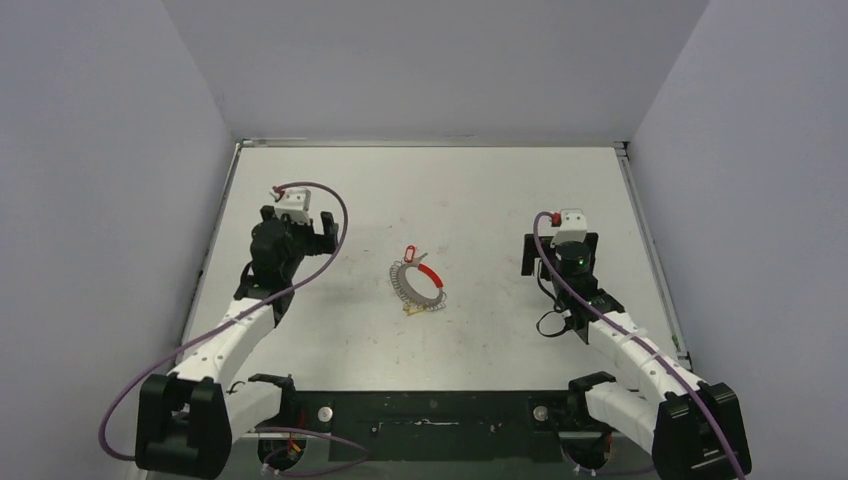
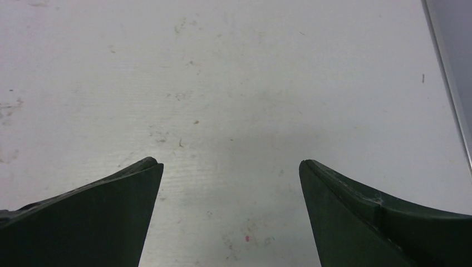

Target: Put the keys on the keyring

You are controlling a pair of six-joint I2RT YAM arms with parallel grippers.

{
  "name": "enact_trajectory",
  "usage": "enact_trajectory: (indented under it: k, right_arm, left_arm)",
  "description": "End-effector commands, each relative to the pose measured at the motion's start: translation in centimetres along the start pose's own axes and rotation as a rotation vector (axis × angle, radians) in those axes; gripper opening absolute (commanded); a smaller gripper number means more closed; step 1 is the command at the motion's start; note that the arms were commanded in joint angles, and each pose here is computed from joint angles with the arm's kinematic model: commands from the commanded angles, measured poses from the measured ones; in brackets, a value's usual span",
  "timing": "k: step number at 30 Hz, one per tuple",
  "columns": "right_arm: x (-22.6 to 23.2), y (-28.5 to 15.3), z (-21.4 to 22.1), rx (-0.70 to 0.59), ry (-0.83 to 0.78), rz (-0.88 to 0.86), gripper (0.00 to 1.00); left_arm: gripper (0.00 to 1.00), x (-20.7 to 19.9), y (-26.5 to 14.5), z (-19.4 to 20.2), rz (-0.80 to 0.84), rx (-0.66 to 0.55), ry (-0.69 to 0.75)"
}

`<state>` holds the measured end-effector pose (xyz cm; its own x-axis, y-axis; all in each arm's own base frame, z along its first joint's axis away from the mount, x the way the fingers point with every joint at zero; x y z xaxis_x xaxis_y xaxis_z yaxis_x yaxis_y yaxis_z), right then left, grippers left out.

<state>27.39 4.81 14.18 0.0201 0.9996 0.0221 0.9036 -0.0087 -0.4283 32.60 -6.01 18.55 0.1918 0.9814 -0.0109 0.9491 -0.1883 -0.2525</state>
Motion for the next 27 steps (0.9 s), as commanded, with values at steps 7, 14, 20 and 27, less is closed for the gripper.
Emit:
enact_trajectory:
  k: [7,14,20,27]
  right_arm:
    - [-3.5,3.5,0.4,-0.162,0.077,0.216,1.0]
    - [-5.2,6.2,1.8,-0.176,0.169,0.232,1.0]
    - [-6.0,6.6,1.5,-0.194,0.1,0.263,1.0]
    - [-5.0,8.5,3.4,-0.221,0.011,0.223,1.0]
  left_arm:
    - [0.97,3.5,-2.3,6.5,-0.23,-0.005,0.089]
    - [0.97,5.9,0.9,8.7,-0.166,0.035,0.008]
    - [0.97,8.0,1.6,10.2,-0.198,-0.034,0.059]
    - [0.97,9.2,2.0,11.4,-0.274,-0.002,0.016]
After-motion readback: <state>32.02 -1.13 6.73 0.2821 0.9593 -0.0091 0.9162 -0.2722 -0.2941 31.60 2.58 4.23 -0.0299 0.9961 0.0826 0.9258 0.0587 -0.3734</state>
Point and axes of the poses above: each gripper's point midway between its finger pads, its own y axis out along the fingers, its own x axis along the line the jaws close on, z = x × y, the point moved 5 cm from there along -y, back along the fingers, and after that the axes turned 5 degrees about y, right-handed, at the moved point
